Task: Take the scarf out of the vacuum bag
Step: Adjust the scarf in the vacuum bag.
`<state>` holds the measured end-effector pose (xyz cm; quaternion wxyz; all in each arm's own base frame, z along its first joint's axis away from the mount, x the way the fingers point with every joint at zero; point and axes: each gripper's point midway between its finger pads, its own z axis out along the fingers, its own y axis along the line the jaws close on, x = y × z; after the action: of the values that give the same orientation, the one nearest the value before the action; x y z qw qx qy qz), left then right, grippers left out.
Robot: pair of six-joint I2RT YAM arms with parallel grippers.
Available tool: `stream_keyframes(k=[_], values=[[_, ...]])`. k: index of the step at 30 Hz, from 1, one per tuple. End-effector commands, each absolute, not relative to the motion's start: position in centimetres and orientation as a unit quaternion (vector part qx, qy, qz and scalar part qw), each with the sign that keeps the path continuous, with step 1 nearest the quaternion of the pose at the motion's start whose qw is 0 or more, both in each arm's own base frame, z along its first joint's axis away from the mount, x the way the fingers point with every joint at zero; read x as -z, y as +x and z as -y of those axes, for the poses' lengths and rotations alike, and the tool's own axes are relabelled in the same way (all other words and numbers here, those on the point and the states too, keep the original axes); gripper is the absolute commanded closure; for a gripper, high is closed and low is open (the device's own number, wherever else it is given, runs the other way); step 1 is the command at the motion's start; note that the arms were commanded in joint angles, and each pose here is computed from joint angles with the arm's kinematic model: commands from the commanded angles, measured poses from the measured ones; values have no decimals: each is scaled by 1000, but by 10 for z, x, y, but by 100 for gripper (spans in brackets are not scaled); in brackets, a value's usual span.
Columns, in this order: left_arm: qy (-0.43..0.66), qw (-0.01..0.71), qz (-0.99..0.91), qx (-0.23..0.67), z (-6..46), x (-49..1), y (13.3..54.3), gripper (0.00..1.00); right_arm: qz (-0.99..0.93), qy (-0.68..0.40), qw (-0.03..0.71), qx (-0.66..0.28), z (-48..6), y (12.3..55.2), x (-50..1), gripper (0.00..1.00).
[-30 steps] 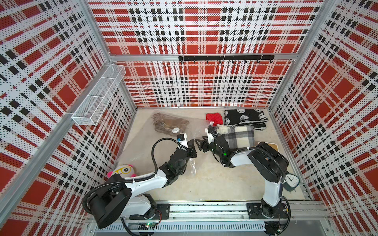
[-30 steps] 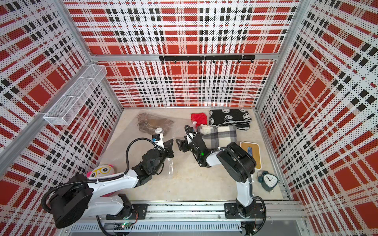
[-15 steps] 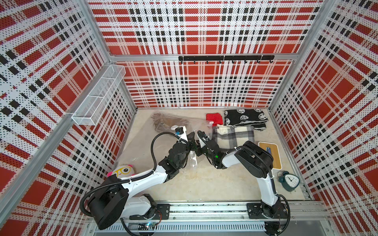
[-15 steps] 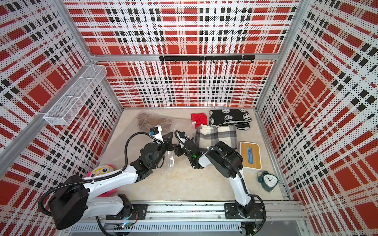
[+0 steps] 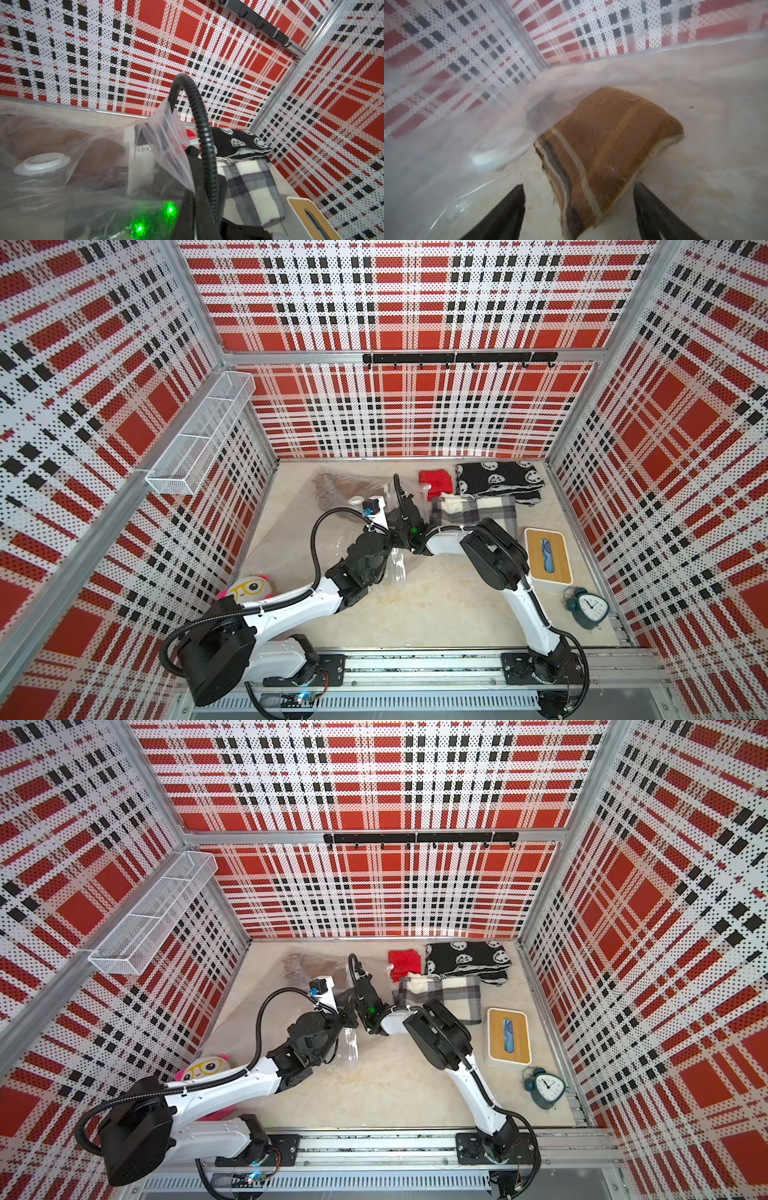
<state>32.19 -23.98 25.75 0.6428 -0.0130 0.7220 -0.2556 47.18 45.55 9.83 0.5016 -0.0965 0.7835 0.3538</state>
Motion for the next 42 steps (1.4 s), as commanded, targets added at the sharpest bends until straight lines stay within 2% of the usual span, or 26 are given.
stream_keyframes(k=[1,6,11,18,22,28,31,36,42], values=[[2,651,-706,278,243,-273,311,100,-832,-42,460,-307,-447,485,-55,13],[0,649,-710,274,236,-270,310,100,-836,-13,454,-308,-442,490,-52,11],[-1,648,-708,282,234,-270,307,100,-836,11,451,-313,-441,500,-46,16],[-2,643,-709,292,236,-266,306,100,-831,38,442,-337,-455,511,-37,18],[-1,641,-708,296,236,-266,304,100,-824,41,444,-350,-464,516,-42,31],[-16,642,-710,288,223,-259,303,100,-819,22,450,-356,-474,519,-49,71],[-25,643,-713,278,216,-253,305,100,-816,1,456,-356,-477,509,-62,77],[-45,648,-717,251,202,-244,312,100,-805,-20,466,-367,-471,482,-87,92],[-62,654,-723,214,193,-238,319,100,-798,-28,464,-385,-452,451,-105,92]])
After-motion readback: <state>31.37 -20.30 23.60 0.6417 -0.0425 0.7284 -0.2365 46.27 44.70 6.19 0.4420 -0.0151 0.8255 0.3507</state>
